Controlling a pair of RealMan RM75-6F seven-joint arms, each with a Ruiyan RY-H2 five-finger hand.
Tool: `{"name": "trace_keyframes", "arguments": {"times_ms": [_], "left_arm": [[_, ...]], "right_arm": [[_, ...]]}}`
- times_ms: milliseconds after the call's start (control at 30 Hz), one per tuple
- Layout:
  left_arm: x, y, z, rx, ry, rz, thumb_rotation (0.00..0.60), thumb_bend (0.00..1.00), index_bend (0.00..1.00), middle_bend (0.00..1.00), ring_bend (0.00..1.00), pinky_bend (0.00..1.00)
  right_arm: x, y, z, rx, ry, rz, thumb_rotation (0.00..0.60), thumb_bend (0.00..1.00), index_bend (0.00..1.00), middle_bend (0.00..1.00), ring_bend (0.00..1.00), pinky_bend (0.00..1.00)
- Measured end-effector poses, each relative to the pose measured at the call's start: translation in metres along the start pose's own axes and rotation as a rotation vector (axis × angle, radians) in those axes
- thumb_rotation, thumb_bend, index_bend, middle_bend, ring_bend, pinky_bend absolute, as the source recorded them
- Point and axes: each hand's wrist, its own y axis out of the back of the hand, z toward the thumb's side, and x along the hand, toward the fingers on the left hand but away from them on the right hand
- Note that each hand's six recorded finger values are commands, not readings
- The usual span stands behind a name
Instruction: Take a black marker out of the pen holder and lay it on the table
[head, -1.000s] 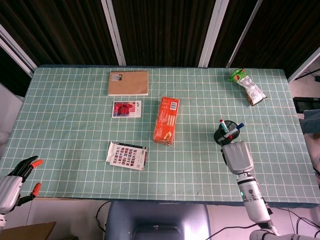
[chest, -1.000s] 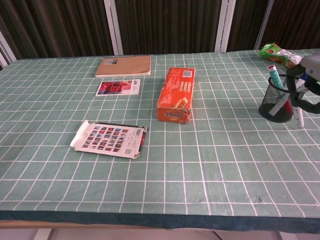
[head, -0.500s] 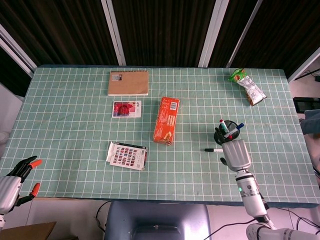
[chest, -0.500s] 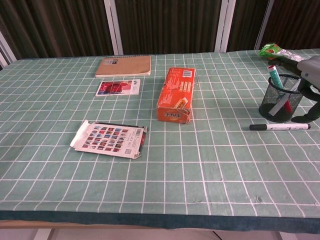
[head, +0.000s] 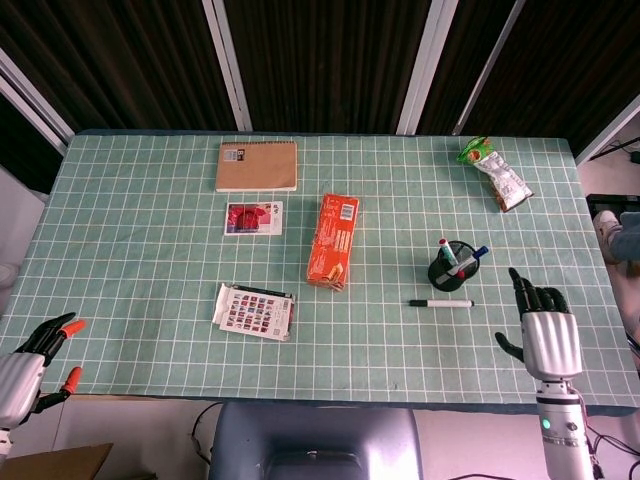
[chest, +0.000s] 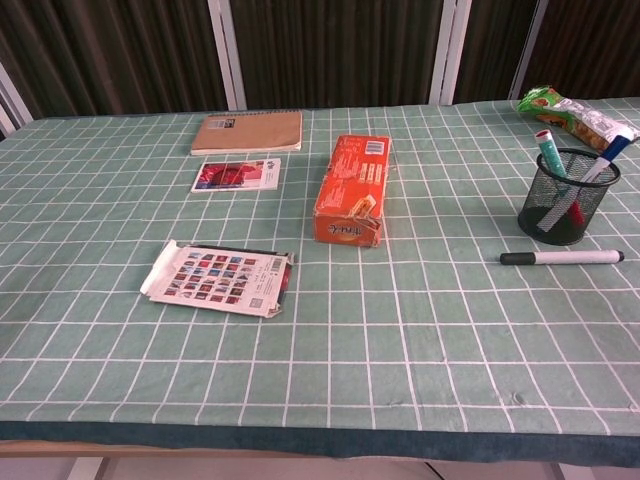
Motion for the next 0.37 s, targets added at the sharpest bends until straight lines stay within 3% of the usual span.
{"name": "trace_keyframes", "arguments": {"times_ms": [167,367], "left_arm": [[0.002,-0.002,0.001,0.004,-0.003,-0.007,0.600,0.44,0.19,0.09,0.10,0.38],[0.001,-0.001,0.001,0.004,-0.005,-0.005,0.600,0.44,0.19,0.09,0.10,0.38]], "right_arm": [[0.016,-0.002,-0.020,-0.024,-0.007,-0.002,0.600,0.22,0.10,0.17,0.10,0.18],[0.017,-0.008,-0.019,-0.023,0.007,0.020,0.600,0.22,0.10,0.17,0.10,0.18]]}}
